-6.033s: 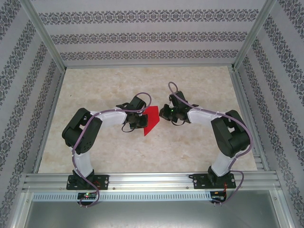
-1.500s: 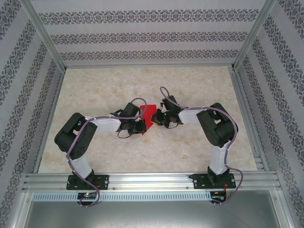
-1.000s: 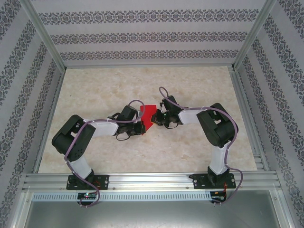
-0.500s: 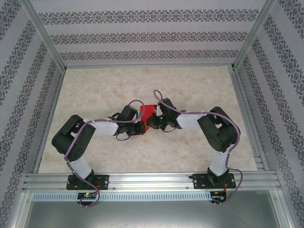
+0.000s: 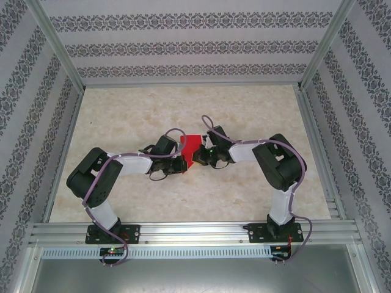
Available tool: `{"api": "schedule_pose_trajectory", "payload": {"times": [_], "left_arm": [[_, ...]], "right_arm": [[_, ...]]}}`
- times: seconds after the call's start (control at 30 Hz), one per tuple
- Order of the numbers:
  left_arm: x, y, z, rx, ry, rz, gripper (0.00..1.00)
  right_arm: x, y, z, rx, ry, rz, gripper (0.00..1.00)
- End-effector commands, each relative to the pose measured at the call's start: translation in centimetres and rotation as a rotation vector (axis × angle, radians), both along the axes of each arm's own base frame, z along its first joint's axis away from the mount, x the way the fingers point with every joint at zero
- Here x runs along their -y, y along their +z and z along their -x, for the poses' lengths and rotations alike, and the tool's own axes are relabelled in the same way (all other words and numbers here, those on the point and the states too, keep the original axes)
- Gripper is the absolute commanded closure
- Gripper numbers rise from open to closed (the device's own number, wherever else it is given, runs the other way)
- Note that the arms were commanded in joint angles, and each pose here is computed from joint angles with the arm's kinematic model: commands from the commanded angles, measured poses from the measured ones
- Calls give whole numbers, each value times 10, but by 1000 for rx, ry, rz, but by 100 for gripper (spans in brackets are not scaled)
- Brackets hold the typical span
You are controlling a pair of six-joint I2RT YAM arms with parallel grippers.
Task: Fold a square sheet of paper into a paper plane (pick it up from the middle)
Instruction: Third fold the triangle at the center of the table.
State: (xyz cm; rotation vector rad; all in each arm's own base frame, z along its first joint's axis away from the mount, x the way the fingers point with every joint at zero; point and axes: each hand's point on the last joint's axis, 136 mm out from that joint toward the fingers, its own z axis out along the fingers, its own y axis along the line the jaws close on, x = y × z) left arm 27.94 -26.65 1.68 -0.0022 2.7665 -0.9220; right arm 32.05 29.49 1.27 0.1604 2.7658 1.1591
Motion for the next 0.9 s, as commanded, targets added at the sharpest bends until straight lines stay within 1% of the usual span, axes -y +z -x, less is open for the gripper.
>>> {"api": "schedule_pose_trajectory", "payload": {"times": [0.0, 0.1, 0.17, 0.27, 0.4, 0.53, 0.7, 0.87], "left_arm": [[-42, -42, 41, -181, 11, -194, 100], [-40, -43, 40, -177, 10, -186, 100], [-37, -41, 38, -175, 4, -175, 100], [-31, -36, 35, -159, -14, -155, 100], [-25, -26, 27, -127, -34, -136, 100], [-21, -20, 22, -107, -41, -127, 100], [-19, -17, 18, -93, -37, -115, 100], [-14, -11, 13, -64, -35, -82, 100]], "right_arm": [[58, -27, -28, -6, -135, 173, 100], [74, -22, -42, 7, -173, 195, 100], [77, -9, -50, 35, -184, 187, 100], [65, 25, -51, 115, -164, 121, 100], [43, 55, -36, 197, -107, 85, 100], [17, 50, -18, 180, -40, 75, 100], [-9, 31, -13, 125, 3, 59, 100], [-11, 7, -13, 69, 5, 97, 100]]}}
